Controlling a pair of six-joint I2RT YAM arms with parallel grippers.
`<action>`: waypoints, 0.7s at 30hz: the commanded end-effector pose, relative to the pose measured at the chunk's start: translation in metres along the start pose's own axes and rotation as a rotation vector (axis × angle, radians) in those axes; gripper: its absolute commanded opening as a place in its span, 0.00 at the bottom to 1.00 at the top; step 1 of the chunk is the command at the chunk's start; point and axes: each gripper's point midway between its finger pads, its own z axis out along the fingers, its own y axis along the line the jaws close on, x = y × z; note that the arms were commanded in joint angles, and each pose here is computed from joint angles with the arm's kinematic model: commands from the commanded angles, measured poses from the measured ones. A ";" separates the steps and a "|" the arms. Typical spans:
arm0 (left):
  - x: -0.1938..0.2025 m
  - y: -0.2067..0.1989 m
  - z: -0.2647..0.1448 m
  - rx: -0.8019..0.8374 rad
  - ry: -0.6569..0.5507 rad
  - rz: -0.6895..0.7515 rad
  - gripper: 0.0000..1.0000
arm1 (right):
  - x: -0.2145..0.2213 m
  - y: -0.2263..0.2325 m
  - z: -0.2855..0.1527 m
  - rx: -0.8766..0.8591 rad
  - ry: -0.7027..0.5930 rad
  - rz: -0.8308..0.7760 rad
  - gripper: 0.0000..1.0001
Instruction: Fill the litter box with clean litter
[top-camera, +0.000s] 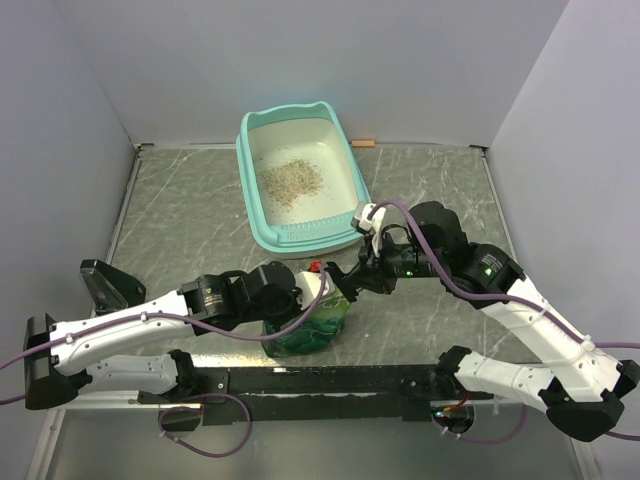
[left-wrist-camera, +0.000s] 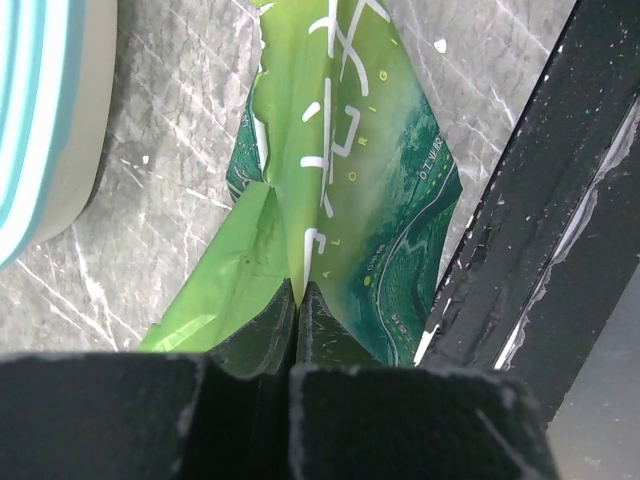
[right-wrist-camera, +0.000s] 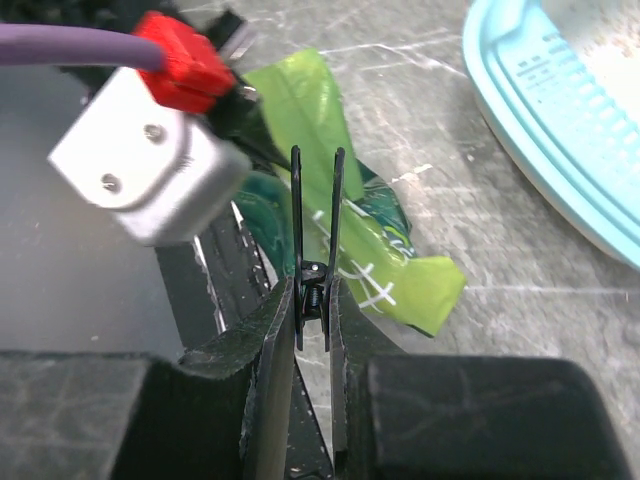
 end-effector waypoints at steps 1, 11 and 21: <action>0.008 0.004 0.004 -0.009 0.039 0.040 0.01 | -0.015 0.009 0.002 -0.082 -0.051 -0.103 0.00; -0.008 -0.009 -0.015 0.073 -0.137 0.048 0.01 | -0.008 0.024 0.021 -0.322 -0.156 -0.390 0.00; -0.010 -0.013 -0.019 0.094 -0.186 0.043 0.01 | -0.004 0.025 0.030 -0.474 -0.235 -0.514 0.00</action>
